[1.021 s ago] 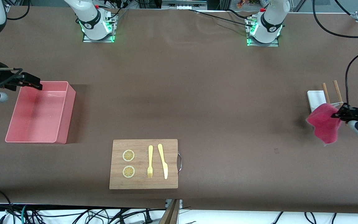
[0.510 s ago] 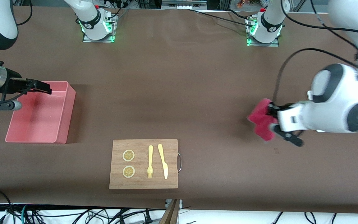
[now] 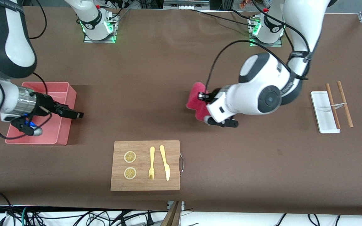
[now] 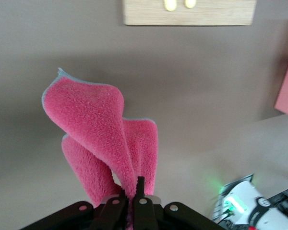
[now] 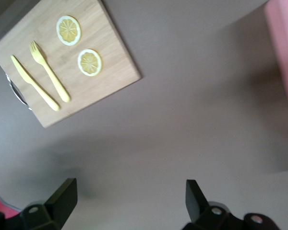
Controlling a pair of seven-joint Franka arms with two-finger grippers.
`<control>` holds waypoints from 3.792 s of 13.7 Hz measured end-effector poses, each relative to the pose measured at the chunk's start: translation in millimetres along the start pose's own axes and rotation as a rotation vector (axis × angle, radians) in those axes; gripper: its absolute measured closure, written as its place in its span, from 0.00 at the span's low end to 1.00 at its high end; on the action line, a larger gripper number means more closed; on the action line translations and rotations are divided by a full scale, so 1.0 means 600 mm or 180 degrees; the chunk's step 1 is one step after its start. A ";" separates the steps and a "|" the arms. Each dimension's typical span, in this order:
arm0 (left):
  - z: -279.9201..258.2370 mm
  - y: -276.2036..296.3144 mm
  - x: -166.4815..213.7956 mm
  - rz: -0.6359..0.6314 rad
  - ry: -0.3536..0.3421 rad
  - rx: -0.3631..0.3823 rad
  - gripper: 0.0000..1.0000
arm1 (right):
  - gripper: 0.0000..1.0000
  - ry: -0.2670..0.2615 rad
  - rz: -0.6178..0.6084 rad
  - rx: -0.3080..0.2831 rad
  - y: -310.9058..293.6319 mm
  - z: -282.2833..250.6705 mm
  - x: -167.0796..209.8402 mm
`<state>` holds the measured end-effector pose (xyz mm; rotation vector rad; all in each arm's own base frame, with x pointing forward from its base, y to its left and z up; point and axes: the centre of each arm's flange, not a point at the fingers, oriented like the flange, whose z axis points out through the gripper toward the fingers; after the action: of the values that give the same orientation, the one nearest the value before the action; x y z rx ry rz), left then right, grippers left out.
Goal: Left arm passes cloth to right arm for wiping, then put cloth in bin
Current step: 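Lift the cloth with the left gripper while the right gripper reaches toward it, then grasp the cloth with the right gripper beside the left gripper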
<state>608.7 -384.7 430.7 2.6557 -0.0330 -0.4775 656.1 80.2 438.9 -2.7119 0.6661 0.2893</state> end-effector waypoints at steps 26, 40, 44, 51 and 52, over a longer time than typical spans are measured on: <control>0.079 0.183 0.005 -0.1389 0.0440 -0.1882 0.96 | 0.00 -0.0627 0.1272 -0.0201 -0.164 0.175 -0.136; 0.071 0.170 0.015 -0.1423 0.0440 -0.1879 0.96 | 0.44 -0.0930 0.1416 -0.0170 -0.173 0.195 -0.154; 0.071 0.170 0.015 -0.1423 0.0438 -0.1877 0.80 | 0.91 -0.1054 0.1489 -0.0082 -0.181 0.195 -0.161; 0.070 0.168 0.016 -0.1426 0.0442 -0.1877 0.67 | 0.99 -0.1066 0.1501 -0.0071 -0.181 0.194 -0.161; 0.070 0.167 0.017 -0.1424 0.0450 -0.1873 0.61 | 0.99 -0.1066 0.1501 -0.0071 -0.181 0.194 -0.161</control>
<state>609.5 -493.7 434.8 2.0939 0.6531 -0.3612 610.7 253.4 386.7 -2.4048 1.1891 0.8435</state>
